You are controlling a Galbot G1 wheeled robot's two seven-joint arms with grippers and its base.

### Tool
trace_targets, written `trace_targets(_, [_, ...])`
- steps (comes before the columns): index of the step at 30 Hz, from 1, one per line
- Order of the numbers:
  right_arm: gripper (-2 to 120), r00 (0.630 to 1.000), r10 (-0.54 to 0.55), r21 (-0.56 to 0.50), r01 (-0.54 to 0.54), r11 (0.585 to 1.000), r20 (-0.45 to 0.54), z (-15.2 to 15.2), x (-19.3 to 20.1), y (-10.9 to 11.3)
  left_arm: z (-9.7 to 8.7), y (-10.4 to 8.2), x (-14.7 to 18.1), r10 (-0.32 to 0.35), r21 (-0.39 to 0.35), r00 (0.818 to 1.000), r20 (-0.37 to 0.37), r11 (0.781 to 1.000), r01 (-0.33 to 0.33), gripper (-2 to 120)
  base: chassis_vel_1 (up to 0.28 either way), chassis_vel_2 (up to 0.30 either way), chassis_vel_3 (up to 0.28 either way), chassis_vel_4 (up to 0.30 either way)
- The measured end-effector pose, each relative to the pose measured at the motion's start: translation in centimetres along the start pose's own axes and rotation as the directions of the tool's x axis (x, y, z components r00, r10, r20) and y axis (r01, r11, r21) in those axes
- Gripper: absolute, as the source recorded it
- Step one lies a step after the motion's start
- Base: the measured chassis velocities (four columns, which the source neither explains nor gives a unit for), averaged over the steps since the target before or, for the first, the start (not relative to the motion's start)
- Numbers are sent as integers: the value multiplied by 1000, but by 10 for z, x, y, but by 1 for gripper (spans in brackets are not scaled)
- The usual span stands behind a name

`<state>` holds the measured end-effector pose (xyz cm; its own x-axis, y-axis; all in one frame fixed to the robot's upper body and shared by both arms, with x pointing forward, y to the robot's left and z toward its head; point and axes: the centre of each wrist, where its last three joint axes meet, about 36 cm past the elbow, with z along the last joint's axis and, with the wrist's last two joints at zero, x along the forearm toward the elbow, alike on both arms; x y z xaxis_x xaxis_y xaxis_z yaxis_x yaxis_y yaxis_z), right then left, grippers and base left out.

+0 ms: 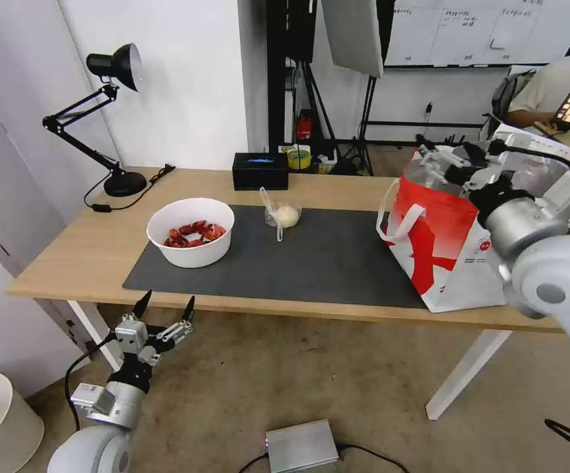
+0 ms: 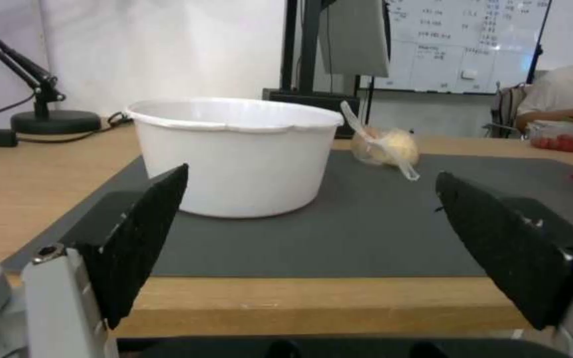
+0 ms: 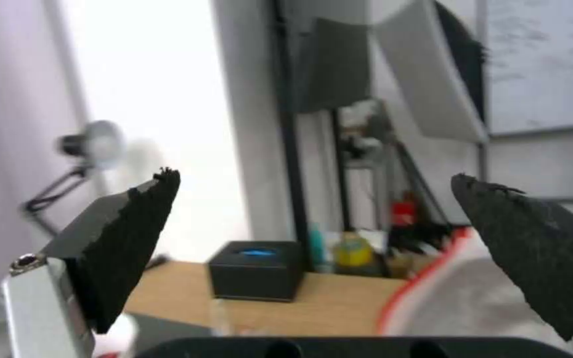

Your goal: Pick up the trash from the table and place it into the takeout bag.

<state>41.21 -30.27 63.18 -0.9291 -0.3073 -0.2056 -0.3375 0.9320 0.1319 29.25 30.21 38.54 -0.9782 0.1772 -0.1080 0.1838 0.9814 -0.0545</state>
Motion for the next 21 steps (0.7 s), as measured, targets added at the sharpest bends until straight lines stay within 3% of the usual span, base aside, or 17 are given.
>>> trace_targets(3, [100,997,-70,34,69,997,12,17,17,2,1,-2,-1,0,4,1000,2,1000,0,100,0,0,0,0])
trace_targets(9, [100,996,-83,50,82,995,14,44,33,10,5,-5,-1,1,10,1000,-2,1000,-1,100,0,0,0,0])
trace_targets(21, [100,996,31,174,-46,984,87,115,70,16,9,-8,-4,14,14,1000,-8,1000,-14,100,0,0,0,0])
